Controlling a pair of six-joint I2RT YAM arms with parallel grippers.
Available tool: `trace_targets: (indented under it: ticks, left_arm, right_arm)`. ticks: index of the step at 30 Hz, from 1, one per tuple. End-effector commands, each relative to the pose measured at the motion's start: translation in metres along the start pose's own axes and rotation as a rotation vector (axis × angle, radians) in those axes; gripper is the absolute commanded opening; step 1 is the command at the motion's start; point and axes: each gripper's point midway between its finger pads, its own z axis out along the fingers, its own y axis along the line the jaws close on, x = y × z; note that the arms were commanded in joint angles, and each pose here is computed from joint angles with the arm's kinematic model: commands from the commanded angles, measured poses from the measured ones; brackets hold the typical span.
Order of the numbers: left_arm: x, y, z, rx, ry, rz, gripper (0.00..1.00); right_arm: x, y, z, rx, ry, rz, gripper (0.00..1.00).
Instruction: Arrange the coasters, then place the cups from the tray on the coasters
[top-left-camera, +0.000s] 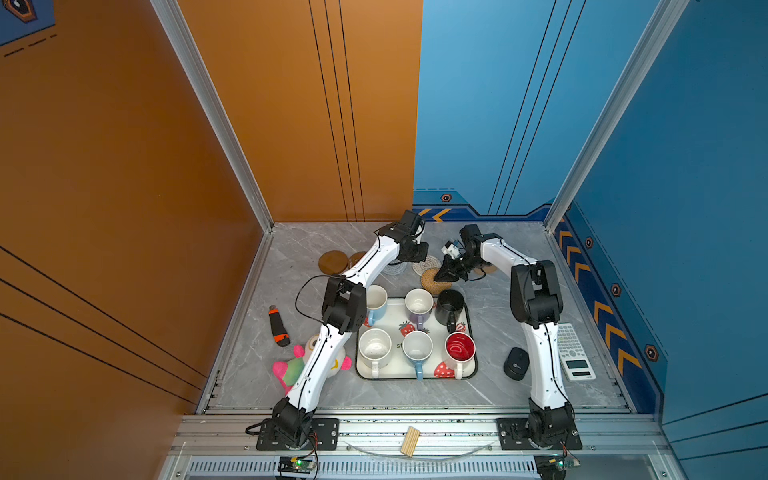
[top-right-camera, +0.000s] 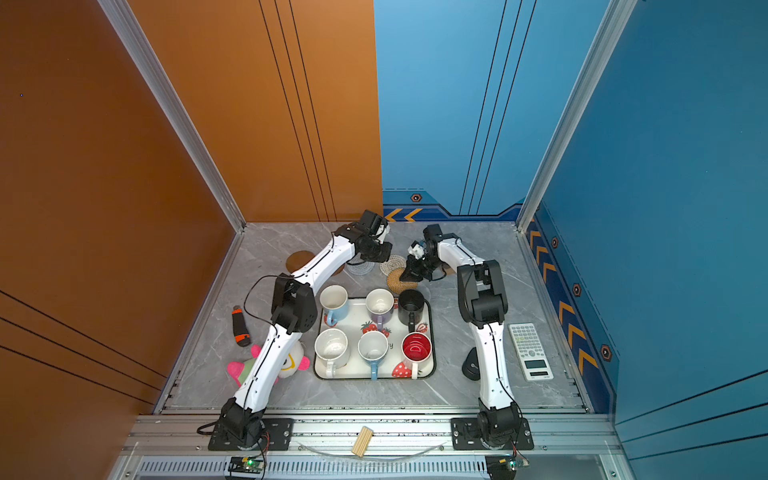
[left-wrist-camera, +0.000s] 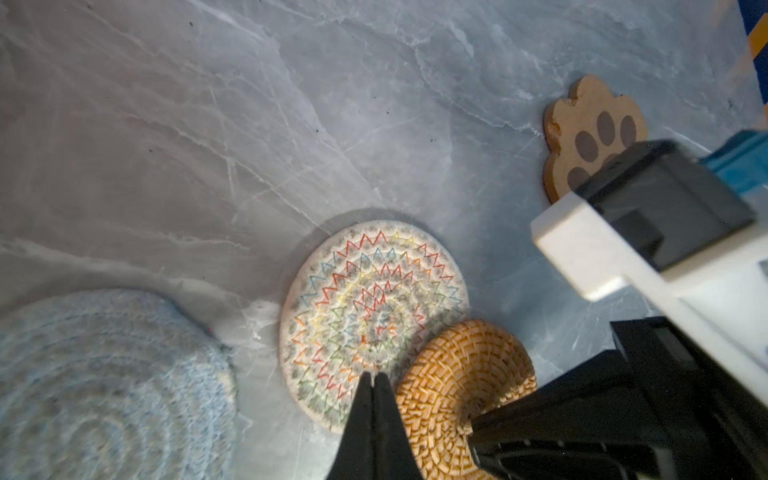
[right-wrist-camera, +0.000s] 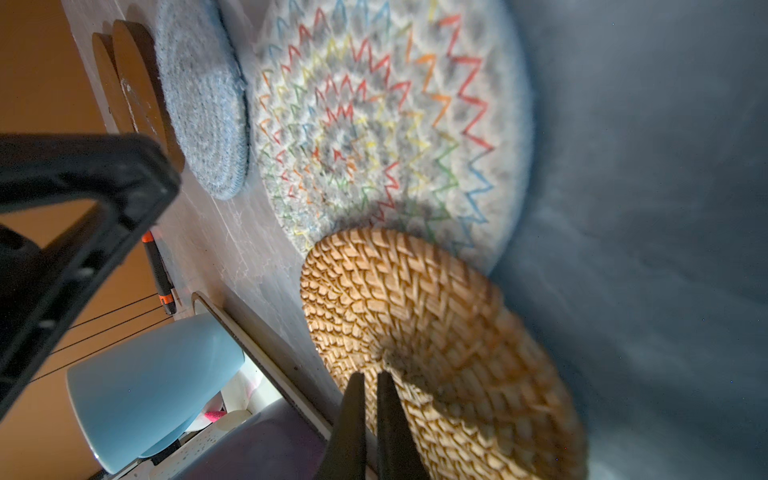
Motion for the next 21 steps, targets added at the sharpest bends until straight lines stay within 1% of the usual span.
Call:
trace_targets:
  ticks: [1,7,15,21]
  left_arm:
    - [-0.004,-0.011,0.005,0.047,-0.015,-0.007,0.01]
    - [0.001,-0.008,0.020,0.058,-0.007,-0.031,0.01]
    - [0.018,0.002,0.047,0.055,0.033,-0.066,0.00]
    - [0.028,0.014,0.051,0.024,0.059,-0.082,0.00]
  right_arm:
    - [0.003,0.015,-0.014,-0.002,-0.011,-0.029,0.08]
    - [0.004,0.017,-0.014,-0.006,-0.010,-0.031,0.08]
    - [0.003,0.016,-0.017,-0.004,-0.013,-0.028,0.08]
    - [0.002,0.009,-0.020,0.003,-0.016,-0.015,0.08]
